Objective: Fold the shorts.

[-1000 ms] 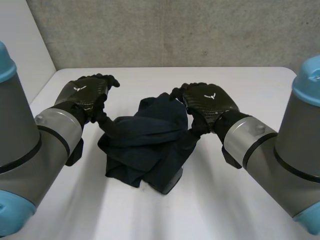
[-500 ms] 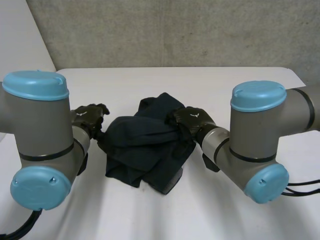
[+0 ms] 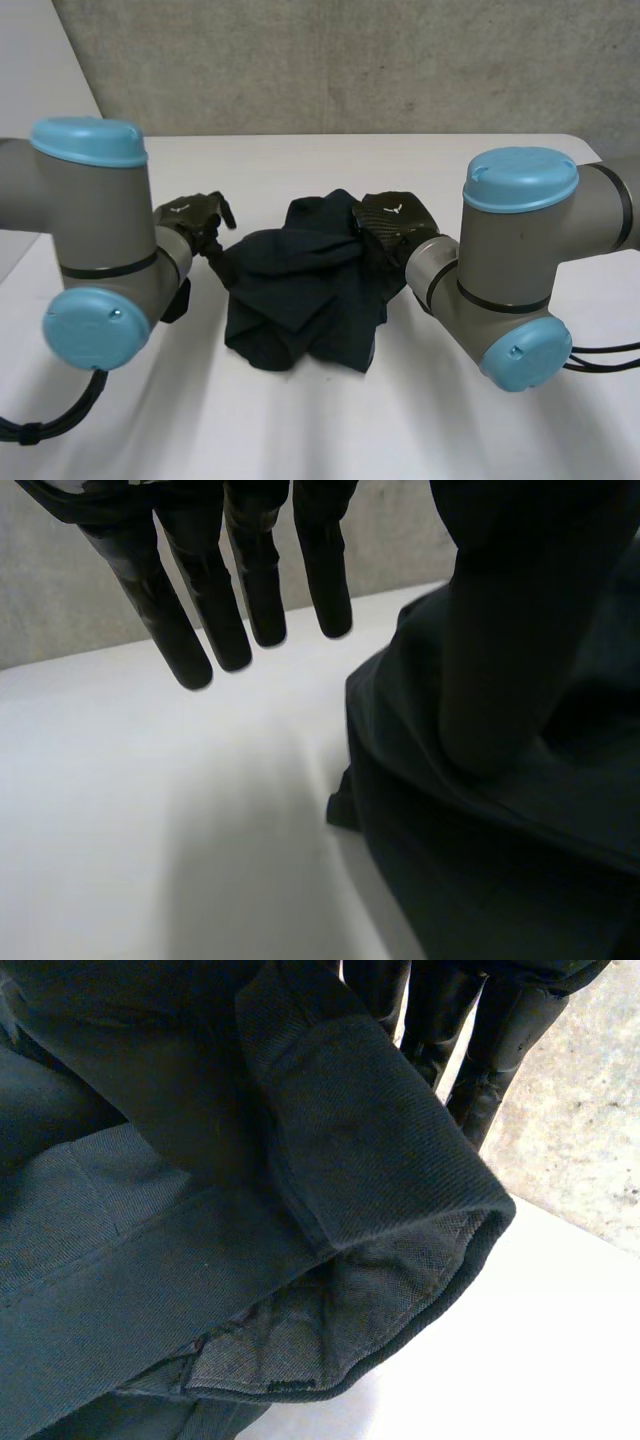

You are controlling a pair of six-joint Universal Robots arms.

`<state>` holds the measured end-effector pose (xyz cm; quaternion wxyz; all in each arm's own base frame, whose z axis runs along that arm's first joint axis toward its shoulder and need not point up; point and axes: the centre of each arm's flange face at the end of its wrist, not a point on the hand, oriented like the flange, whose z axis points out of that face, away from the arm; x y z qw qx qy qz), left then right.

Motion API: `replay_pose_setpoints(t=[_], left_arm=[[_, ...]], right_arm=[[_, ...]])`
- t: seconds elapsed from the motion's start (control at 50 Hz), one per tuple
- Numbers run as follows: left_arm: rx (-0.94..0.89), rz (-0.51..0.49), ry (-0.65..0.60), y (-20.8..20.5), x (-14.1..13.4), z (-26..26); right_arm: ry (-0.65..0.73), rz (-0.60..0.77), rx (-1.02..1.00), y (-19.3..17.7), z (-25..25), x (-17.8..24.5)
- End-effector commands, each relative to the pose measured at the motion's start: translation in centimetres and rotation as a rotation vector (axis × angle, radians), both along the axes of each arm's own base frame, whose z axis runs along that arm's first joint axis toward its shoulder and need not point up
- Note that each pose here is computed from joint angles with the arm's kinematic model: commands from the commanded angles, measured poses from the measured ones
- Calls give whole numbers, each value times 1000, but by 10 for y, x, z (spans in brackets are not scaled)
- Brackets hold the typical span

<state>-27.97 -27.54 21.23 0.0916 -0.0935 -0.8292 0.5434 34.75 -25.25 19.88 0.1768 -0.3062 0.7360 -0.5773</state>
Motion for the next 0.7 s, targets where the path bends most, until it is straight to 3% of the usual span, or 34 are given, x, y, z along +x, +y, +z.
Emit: replay_pose_setpoints(t=[0.02, 0.16, 0.48, 0.6, 0.7], left_arm=[[8, 9, 70, 21, 7, 21], [23, -10, 63, 23, -1, 13], [70, 23, 3, -14, -14, -32], [-20, -36, -15, -5, -15, 19], [-196, -153, -99, 20, -10, 84]], right_arm=[[9, 4, -8, 4, 4, -3], [10, 8, -11, 9, 7, -5], [-8, -9, -41, 6, 15, -10], [29, 22, -200, 10, 59, -12], [207, 56, -469, 20, 105, -20]])
